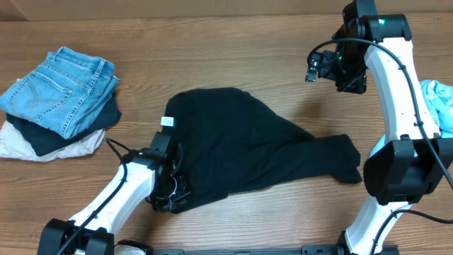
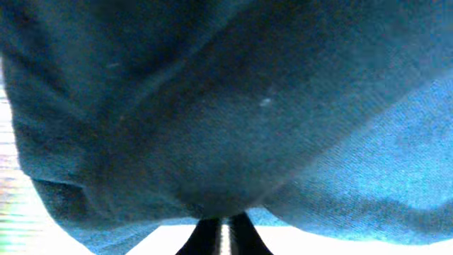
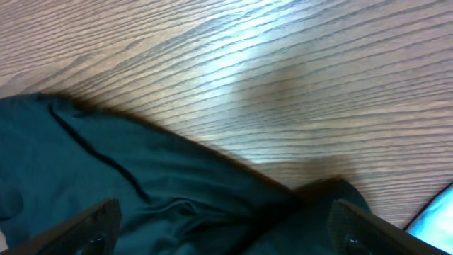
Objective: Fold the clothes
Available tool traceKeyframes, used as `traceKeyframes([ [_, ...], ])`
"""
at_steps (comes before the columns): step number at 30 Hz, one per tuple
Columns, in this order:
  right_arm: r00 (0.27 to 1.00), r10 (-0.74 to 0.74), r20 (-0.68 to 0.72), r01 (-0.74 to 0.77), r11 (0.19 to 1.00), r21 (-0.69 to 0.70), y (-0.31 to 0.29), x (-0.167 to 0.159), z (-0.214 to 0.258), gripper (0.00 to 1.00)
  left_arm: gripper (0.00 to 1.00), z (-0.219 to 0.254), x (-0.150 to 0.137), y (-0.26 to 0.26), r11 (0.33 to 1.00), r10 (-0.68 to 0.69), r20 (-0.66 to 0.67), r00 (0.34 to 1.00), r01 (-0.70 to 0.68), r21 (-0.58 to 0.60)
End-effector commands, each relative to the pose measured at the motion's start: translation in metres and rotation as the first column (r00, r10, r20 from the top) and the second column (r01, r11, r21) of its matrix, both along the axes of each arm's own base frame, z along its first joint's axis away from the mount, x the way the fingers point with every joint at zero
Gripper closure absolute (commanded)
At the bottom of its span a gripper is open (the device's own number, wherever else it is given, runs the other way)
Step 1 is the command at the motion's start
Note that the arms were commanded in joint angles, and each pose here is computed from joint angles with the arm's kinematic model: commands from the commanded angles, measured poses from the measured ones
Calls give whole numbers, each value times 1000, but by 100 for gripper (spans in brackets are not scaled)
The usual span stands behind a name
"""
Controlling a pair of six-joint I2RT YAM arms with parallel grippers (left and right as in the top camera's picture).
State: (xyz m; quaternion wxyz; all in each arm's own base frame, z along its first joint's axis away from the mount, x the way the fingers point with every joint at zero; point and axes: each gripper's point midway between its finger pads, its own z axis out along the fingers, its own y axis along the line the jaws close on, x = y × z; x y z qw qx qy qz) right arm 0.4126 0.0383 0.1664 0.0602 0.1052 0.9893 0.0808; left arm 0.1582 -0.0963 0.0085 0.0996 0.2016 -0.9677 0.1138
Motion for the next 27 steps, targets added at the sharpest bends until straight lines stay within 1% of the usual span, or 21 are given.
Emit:
traceKeyframes([
  [1,999,-2,49,3,1000,-17,-4,5,13,2,96,29,27,-5,997,-76,91,993,77,-8],
  [2,999,-2,49,3,1000,-17,-4,5,13,2,95,39,29,-6,995,-101,92,991,102,-7],
  [5,999,-2,48,3,1000,-17,-4,5,13,2,78,45,14,-2,993,-122,26,992,122,12],
  [7,999,-2,48,3,1000,-17,-4,5,13,2,54,37,-3,3,995,-78,-41,996,81,58],
  [8,999,-2,48,3,1000,-17,-4,5,13,2,48,33,-7,6,995,-49,-59,997,53,80],
  [10,999,-2,48,3,1000,-17,-4,5,13,2,32,23,-18,12,992,40,-98,994,-27,127],
  [11,999,-2,48,3,1000,-17,-4,5,13,2,28,18,-22,14,989,66,-110,992,-50,138],
  [13,999,-2,48,3,1000,-17,-4,5,13,2,24,10,-30,18,984,95,-128,987,-74,160],
  [16,999,-2,49,3,1000,-17,-4,5,13,2,23,-2,-30,25,979,96,-98,991,-76,192],
  [17,999,-2,49,3,1000,-17,-4,5,13,2,24,-6,-28,29,974,93,-77,993,-75,213],
  [18,999,-2,49,3,1000,-17,-4,5,13,2,28,-8,-23,30,973,95,-51,994,-82,216],
  [19,999,-2,49,3,1000,-17,-4,5,13,2,34,-10,-17,29,974,93,-29,995,-85,208],
  [20,999,-2,49,3,1000,-17,-4,5,13,2,37,-10,-12,27,976,86,-8,996,-82,200],
  [23,999,-2,48,3,1000,-17,-4,5,13,2,76,-12,4,22,983,62,59,996,-72,171],
  [24,999,-2,48,2,1000,-17,-4,5,13,2,87,-11,10,21,985,47,82,996,-60,160],
  [25,999,-2,49,3,1000,-17,-4,5,13,2,96,-8,15,20,987,43,94,995,-57,153],
  [27,999,-5,49,6,999,-33,-7,5,13,2,96,6,29,18,991,35,117,993,-50,127],
])
